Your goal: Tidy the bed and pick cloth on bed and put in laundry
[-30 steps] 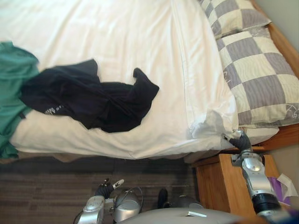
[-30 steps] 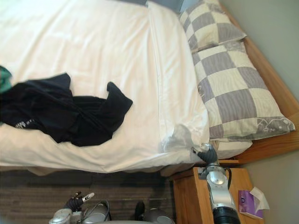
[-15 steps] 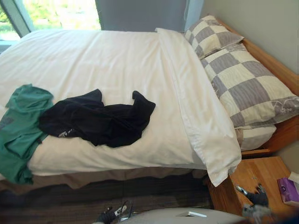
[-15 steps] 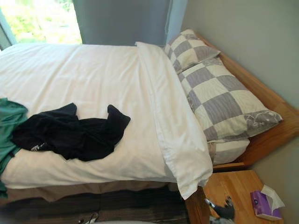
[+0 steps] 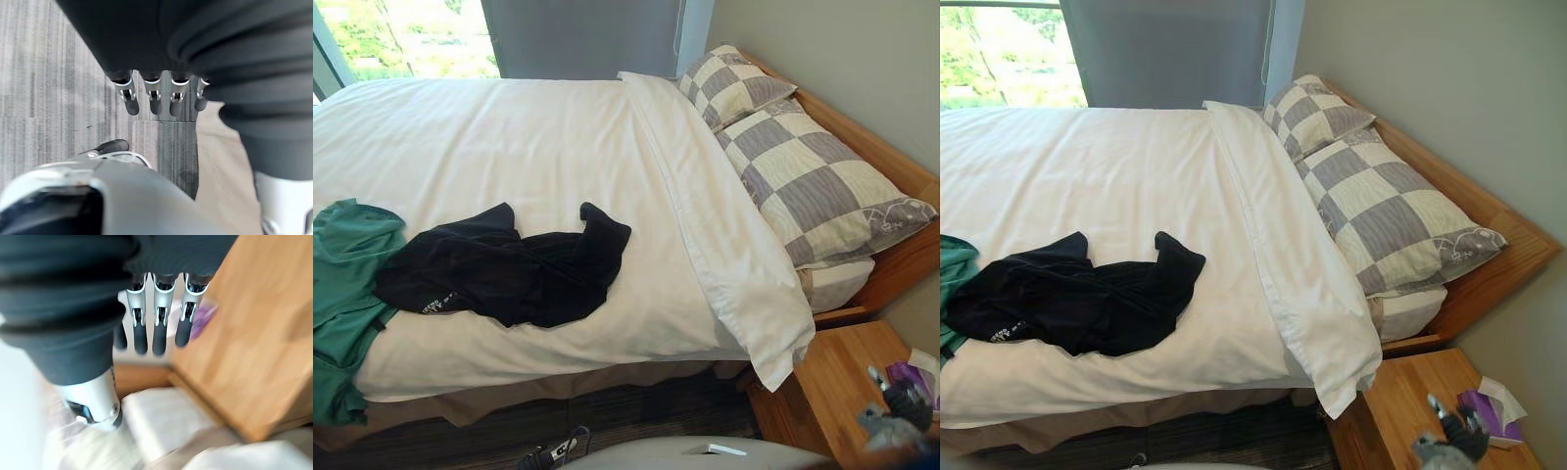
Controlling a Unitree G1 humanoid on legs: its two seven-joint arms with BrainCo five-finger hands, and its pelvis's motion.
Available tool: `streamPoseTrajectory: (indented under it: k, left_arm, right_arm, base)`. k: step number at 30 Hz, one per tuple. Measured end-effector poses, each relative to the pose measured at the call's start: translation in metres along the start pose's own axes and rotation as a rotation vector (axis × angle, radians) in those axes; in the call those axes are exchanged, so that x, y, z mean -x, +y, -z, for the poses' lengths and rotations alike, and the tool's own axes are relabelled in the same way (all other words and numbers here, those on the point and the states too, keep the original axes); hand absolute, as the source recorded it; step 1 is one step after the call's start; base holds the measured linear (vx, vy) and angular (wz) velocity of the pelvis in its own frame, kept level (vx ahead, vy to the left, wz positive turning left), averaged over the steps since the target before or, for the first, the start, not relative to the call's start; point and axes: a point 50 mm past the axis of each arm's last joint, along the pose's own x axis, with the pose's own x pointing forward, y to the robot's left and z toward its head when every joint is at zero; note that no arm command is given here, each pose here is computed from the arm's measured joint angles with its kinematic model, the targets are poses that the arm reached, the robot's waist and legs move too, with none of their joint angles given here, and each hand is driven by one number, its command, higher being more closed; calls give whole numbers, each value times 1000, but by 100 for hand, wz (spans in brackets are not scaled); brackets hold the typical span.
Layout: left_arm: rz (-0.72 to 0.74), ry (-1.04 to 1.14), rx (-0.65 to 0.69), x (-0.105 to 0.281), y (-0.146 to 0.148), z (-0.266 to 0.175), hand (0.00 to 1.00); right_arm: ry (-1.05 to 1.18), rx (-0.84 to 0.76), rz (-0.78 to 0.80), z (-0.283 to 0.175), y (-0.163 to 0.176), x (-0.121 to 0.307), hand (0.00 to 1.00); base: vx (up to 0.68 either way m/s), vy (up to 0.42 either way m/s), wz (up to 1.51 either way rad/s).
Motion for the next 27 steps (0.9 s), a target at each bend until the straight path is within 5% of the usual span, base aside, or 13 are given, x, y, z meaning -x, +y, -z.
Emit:
streamPoseTrajectory:
  k: [17,27]
  left_arm:
    - [16,6,5,0,-9,-12,0]
    - [41,-330,26,2,-25,-139,0]
  right_arm:
    - [42,-627,-441,-56,107,5,100]
    - [-219,-1010,-705,-213,196,25,100]
  base:
    - [-24,-30,10]
    - [-110,-45,19]
